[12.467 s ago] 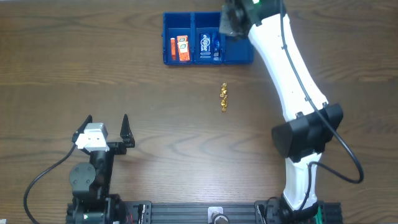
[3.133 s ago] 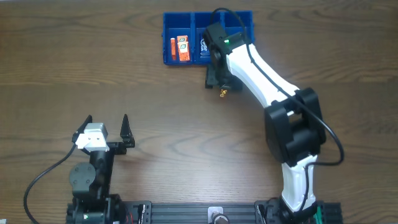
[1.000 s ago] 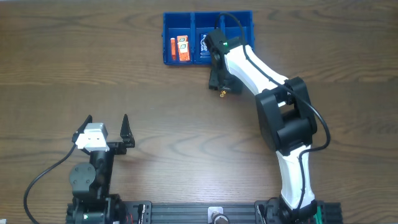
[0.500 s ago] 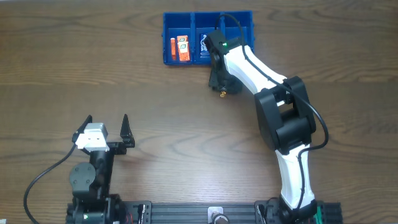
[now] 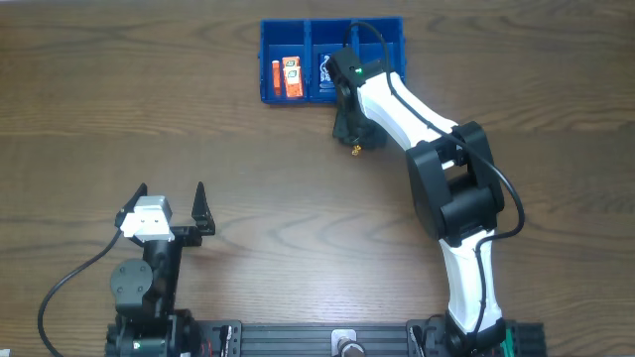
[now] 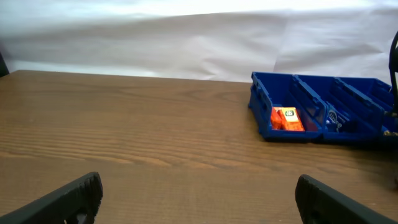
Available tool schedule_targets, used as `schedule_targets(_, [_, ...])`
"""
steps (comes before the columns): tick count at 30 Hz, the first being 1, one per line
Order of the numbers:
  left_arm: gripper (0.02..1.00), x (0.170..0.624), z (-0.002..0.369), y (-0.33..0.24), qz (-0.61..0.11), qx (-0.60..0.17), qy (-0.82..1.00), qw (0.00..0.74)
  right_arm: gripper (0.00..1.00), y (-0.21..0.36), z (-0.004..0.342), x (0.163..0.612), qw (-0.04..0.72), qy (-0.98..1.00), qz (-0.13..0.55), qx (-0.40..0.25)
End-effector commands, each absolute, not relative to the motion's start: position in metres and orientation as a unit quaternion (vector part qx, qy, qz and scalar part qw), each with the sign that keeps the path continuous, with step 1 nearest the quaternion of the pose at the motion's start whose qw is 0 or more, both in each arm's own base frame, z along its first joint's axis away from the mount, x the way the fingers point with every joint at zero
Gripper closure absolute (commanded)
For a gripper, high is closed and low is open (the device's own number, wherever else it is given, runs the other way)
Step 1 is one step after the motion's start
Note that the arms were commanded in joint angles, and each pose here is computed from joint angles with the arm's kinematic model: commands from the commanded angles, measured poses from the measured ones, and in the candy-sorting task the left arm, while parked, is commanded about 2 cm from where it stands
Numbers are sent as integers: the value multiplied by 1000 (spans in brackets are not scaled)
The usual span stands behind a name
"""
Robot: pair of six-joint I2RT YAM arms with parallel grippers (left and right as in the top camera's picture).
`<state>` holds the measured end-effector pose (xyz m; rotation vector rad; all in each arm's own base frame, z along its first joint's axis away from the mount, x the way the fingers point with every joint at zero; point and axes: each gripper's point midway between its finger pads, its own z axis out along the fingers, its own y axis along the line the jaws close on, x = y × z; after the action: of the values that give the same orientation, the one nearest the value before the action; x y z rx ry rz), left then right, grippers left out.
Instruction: Sort Candies Into Trays
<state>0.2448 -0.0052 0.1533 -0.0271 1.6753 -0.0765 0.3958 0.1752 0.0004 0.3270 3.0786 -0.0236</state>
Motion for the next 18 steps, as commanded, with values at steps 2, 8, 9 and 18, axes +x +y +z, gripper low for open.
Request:
schedule_targets(2, [18, 244, 137, -7, -34, -6, 760, 649, 827, 174, 14, 399, 39, 993, -6, 107])
schedule_targets(8, [20, 244, 137, -7, -34, -6, 760, 649, 829, 165, 82, 399, 96, 990, 0, 102])
schedule_targets(9, [20, 244, 137, -7, -34, -6, 760, 649, 829, 162, 95, 397, 108, 989, -2, 103])
schedule_targets(18, [20, 244, 137, -7, -34, -6, 760, 650, 829, 128, 207, 423, 259, 964, -23, 55])
